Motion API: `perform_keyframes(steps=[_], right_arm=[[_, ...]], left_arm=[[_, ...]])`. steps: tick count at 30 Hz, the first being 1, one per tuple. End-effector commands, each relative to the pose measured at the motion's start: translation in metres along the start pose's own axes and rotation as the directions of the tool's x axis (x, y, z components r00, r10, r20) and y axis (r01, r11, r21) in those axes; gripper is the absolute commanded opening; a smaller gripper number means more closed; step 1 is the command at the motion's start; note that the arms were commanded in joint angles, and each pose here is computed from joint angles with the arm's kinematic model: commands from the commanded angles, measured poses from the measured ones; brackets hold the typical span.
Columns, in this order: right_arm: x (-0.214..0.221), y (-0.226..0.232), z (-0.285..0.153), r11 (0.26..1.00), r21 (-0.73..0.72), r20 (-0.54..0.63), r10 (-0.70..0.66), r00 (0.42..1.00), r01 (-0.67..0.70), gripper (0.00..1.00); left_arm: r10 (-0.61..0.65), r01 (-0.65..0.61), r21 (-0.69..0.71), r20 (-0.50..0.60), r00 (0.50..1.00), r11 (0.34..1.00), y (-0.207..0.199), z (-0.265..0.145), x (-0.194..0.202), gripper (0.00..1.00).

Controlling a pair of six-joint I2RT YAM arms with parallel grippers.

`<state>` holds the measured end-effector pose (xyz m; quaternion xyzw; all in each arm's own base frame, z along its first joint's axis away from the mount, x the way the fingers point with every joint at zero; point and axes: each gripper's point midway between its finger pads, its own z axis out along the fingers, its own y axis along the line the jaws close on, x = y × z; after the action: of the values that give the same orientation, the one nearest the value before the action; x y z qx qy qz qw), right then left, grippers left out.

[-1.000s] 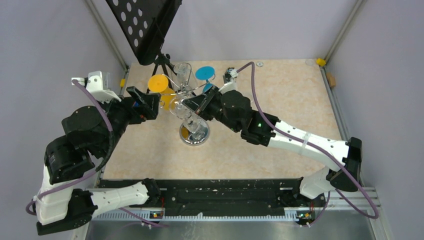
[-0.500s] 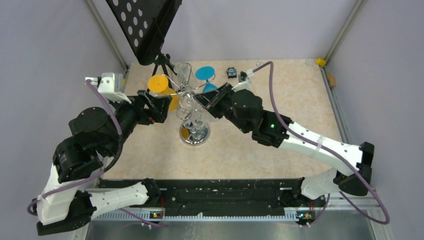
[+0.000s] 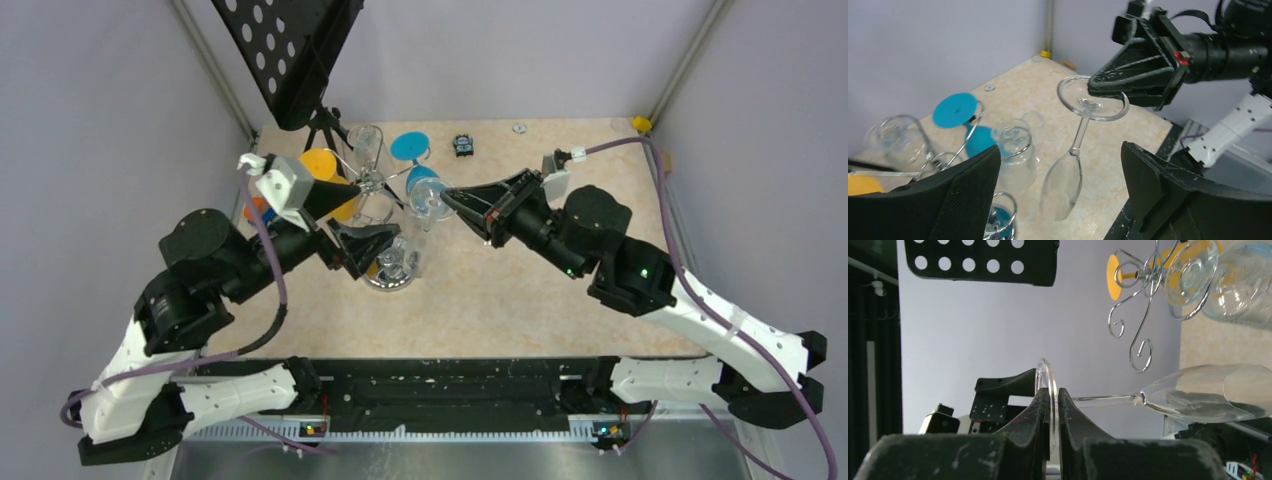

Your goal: Take the wine glass off the wine glass rack

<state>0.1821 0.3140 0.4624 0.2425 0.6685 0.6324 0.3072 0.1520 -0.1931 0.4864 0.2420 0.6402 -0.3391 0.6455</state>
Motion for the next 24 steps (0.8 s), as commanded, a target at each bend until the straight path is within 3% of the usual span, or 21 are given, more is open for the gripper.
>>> perform_keyframes(steps=[1,5,8,18,24], right_arm=[[0.004,0.015,-0.023,0.996,-0.024,-0.075,0.080,0.994,-0.082,0.00],[0.005,0.016,-0.035,0.993,-0.025,-0.101,0.116,0.988,-0.119,0.00],[0.003,0.015,-0.043,0.990,-0.027,-0.103,0.134,0.986,-0.137,0.00],[-0.012,0.029,-0.066,0.978,-0.107,-0.078,0.169,0.982,-0.177,0.00],[-0.016,0.040,-0.073,0.968,-0.157,-0.078,0.184,0.980,-0.195,0.00]], left_arm=[[0.099,-0.103,0.272,0.028,0.995,0.957,-0.048,0.027,0.001,0.93],[0.171,-0.189,0.412,0.080,0.982,0.891,-0.072,0.040,0.013,0.89],[0.174,-0.202,0.431,0.104,0.979,0.879,-0.077,0.049,0.016,0.88],[0.008,0.002,0.495,-0.019,1.000,0.869,-0.095,0.064,0.035,0.70],[-0.066,0.084,0.509,-0.053,0.996,0.857,-0.101,0.068,0.043,0.67]])
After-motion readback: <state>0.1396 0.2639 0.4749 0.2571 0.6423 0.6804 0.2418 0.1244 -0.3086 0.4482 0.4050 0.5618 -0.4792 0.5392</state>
